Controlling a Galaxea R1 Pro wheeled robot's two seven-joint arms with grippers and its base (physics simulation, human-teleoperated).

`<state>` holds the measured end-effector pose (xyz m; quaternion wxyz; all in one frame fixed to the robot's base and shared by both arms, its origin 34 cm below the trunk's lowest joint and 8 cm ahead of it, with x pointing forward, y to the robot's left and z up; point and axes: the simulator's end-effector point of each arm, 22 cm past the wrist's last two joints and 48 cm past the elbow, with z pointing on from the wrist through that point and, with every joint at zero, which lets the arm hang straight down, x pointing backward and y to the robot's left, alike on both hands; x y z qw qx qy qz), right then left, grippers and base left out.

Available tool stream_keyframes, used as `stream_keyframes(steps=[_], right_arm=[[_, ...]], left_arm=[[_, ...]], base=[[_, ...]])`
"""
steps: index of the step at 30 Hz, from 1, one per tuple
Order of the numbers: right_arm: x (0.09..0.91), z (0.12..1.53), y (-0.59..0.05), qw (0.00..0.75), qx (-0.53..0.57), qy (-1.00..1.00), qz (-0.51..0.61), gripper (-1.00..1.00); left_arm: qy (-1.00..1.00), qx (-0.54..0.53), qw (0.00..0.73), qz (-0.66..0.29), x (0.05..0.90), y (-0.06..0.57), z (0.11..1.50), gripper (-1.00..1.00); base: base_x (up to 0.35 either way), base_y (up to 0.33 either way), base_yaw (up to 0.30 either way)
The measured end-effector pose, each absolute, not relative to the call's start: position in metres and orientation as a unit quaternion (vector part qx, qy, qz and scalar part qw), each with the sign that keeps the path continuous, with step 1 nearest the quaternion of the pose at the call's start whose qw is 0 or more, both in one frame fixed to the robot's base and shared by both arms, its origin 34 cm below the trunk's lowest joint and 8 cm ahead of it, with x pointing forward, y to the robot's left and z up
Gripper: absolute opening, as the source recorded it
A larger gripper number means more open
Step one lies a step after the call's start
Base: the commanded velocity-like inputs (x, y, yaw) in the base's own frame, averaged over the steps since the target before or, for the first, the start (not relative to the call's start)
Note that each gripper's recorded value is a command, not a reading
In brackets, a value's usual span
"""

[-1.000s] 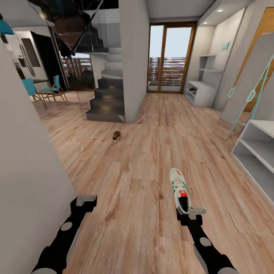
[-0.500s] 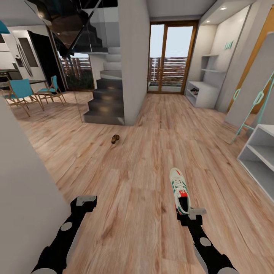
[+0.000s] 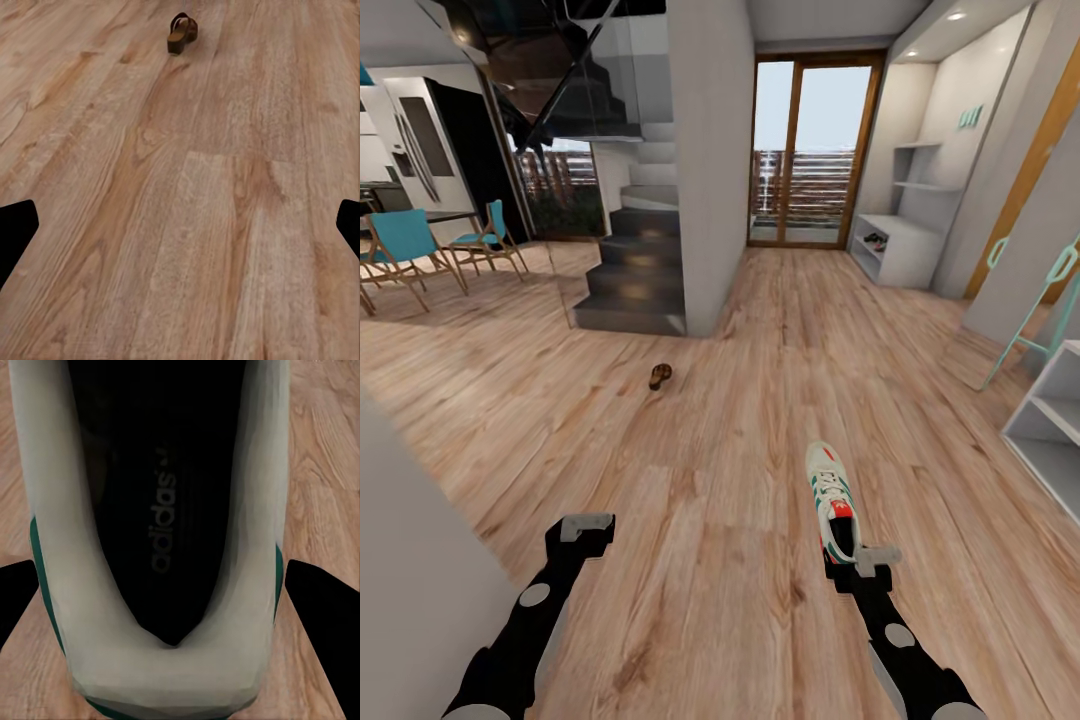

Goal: Pick up the two gym shoes and the two sandals from the corridor floor and place them onto the hallstand (shoe rack) in the corridor, making sure they are on the rack and not on the floor. Arrange them so the two gym shoes are next to each other and the two sandals are next to each other.

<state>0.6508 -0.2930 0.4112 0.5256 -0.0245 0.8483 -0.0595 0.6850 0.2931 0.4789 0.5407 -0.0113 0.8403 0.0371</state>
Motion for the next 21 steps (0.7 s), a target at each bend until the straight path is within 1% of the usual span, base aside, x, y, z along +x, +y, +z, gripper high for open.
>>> stream_keyframes(steps=[21], right_arm=[[0.6508, 0.4112, -0.293, 0.526, -0.025, 0.848, -0.06, -1.0]], left_arm=[[0.84, -0.011, 0.541, 0.037, 0.685, 0.2935, 0.4789, 1.0]], base=[[0.338, 0.0, 0.0]])
